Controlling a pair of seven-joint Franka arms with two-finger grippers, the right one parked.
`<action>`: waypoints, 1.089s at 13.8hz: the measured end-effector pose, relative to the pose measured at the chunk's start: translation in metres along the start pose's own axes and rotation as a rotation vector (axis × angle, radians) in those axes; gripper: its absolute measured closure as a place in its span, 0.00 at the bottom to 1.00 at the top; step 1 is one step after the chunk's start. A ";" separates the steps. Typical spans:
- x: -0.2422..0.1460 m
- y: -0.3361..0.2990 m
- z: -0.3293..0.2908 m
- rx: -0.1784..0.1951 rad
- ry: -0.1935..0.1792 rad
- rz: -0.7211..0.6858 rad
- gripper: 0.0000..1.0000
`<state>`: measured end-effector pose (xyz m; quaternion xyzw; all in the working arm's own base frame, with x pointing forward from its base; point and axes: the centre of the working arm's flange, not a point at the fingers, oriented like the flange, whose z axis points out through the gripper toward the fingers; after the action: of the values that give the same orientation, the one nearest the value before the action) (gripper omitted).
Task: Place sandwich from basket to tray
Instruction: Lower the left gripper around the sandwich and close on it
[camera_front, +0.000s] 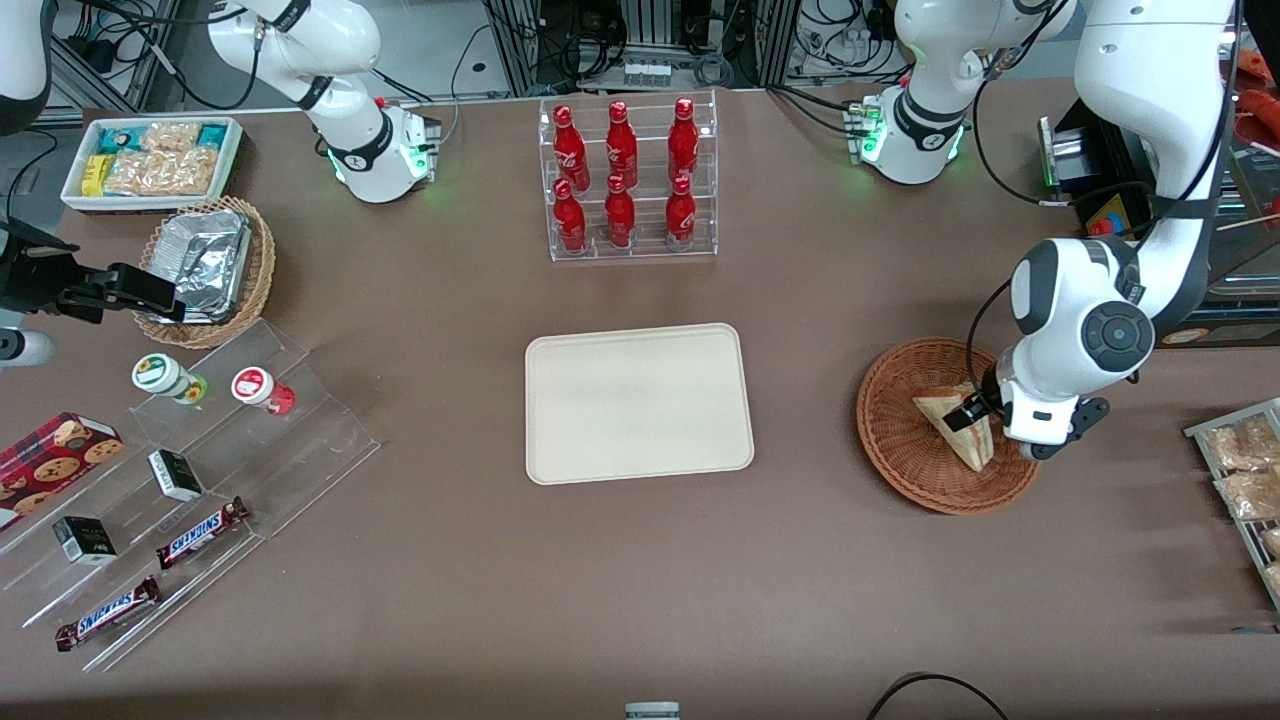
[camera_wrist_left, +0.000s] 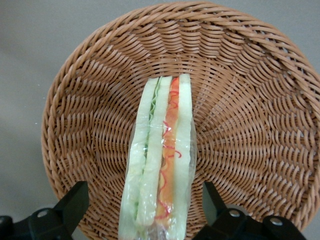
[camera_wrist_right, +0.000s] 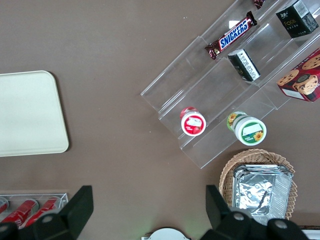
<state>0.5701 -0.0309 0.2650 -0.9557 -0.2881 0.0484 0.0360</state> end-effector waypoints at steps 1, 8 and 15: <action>0.000 0.000 0.004 0.003 -0.005 -0.003 0.00; -0.003 0.000 0.015 -0.005 -0.041 -0.069 0.33; 0.001 0.026 -0.056 0.028 -0.075 -0.031 0.77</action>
<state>0.5913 -0.0541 0.3176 -0.9480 -0.3034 0.0876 0.0392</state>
